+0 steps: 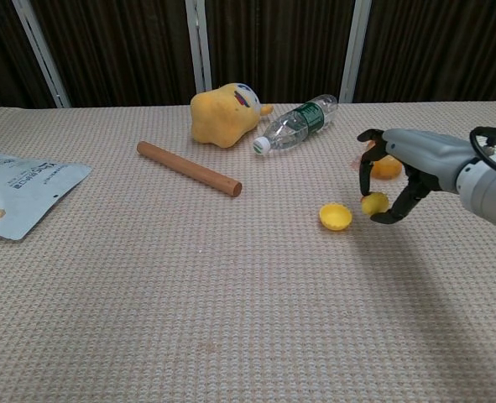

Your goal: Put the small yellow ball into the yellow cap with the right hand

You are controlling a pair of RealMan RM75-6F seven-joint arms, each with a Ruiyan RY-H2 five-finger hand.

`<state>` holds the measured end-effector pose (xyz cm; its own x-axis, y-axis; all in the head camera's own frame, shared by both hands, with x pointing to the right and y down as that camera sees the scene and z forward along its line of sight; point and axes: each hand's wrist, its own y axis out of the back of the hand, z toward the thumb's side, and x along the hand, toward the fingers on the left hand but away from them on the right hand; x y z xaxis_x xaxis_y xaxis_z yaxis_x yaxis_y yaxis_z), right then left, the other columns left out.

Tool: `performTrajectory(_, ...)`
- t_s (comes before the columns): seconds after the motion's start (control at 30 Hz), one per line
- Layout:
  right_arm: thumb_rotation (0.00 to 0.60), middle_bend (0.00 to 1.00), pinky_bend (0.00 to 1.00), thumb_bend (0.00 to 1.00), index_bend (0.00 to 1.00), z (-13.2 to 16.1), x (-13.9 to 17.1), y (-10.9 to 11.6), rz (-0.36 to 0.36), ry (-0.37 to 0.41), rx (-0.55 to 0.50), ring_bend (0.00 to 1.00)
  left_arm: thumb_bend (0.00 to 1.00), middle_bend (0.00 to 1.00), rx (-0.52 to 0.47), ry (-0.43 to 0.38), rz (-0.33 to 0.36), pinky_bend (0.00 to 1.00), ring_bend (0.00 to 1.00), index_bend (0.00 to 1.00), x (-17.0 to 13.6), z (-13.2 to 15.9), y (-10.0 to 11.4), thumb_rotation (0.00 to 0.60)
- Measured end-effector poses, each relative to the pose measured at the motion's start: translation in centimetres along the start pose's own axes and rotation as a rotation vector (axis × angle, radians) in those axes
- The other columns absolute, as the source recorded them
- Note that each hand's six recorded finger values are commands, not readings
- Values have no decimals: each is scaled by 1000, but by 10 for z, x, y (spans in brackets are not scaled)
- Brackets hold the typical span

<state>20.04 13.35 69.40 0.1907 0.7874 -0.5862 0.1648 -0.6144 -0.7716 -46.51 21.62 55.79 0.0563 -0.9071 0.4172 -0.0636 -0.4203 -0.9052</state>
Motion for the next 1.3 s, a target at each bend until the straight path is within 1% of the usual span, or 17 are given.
performTrajectory(0.23, 600, 0, 0, 200, 533, 27, -8, -11, 20, 39, 24, 0, 0, 0, 5, -20, -1, 94, 0, 0, -4, -3, 1, 600)
performTrajectory(0.37, 600, 0, 0, 199, 533, 36, -15, -15, 28, 45, 41, 0, 0, 0, 16, -21, -3, 94, 0, 0, -7, -8, 0, 600)
performTrajectory(0.57, 600, 0, 0, 199, 533, 46, -27, -18, 35, 44, 54, 0, 0, 0, 6, -32, 0, 95, 0, 0, -8, -9, -1, 600)
performTrajectory(0.83, 600, 0, 0, 200, 533, 45, -40, -19, 38, 27, 67, 0, 0, 0, 21, -83, 7, 95, 0, 0, -8, 0, -1, 600)
performTrajectory(1.3, 600, 0, 0, 199, 533, 36, -43, -28, 62, -16, 71, 0, 0, 0, 10, -92, 0, 95, 0, 0, -3, 2, -2, 600)
